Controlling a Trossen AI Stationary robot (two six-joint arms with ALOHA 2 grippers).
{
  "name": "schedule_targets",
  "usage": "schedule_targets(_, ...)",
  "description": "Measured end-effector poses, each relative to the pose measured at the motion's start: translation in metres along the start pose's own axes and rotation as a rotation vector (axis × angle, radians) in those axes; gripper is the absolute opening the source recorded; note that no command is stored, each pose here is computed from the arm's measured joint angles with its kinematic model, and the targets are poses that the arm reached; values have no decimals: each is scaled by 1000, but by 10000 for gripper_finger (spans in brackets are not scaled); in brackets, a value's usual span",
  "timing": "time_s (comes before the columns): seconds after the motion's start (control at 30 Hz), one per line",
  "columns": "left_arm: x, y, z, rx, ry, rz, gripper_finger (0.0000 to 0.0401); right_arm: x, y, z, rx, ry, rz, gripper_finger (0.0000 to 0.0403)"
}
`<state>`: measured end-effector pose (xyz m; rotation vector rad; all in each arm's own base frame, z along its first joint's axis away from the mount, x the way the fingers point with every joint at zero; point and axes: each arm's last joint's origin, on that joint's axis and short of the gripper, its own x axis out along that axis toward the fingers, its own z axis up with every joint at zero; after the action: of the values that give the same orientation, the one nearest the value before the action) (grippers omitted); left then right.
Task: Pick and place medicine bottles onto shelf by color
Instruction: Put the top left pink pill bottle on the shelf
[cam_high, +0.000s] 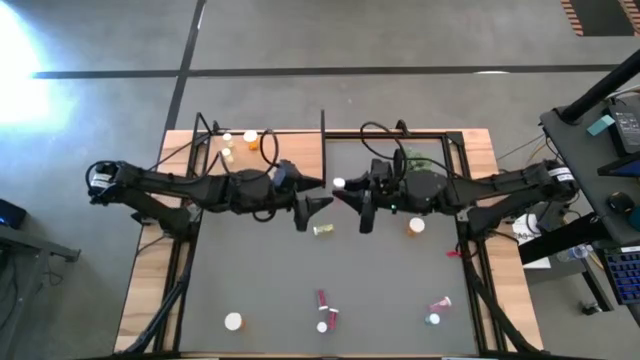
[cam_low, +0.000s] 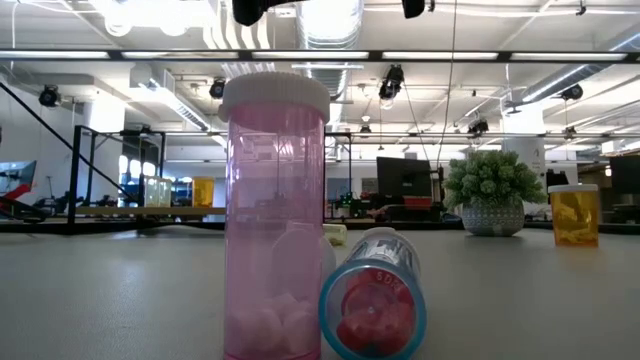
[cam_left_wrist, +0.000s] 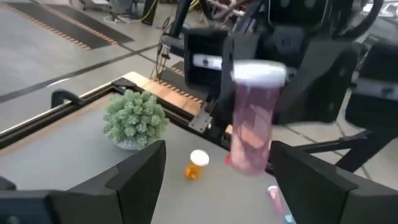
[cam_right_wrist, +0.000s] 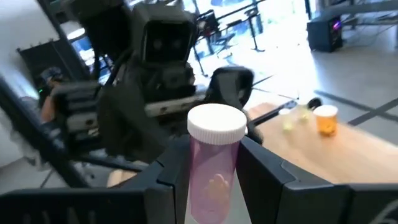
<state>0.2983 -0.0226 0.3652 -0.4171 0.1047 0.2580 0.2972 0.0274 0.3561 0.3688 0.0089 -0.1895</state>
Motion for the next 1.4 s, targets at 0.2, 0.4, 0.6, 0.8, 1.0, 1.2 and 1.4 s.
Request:
schedule_targets(0.2,4,7,7,-15,0,-80,272,4,-13,6,-28,-24,-33,107)
schedule_targets(0.4,7,16,11,11,-21,-53,272,6,-19,12,-28,-37,31,107)
schedule_targets(0.6,8,18,12,13,-24,-47,264,7,-23,16,-28,-38,81,107)
schedule_targets(0.8,8,17,13,19,-20,-63,217,8,-24,16,-38,-40,79,107)
schedule_targets(1.0,8,16,13,18,-5,-117,179,8,-24,17,-32,-53,86,107)
schedule_targets(1.2,8,13,17,18,-45,-147,171,9,-23,18,-16,-69,93,107)
schedule_targets(1.4,7,13,16,20,-29,-174,170,13,-23,17,10,-90,103,107)
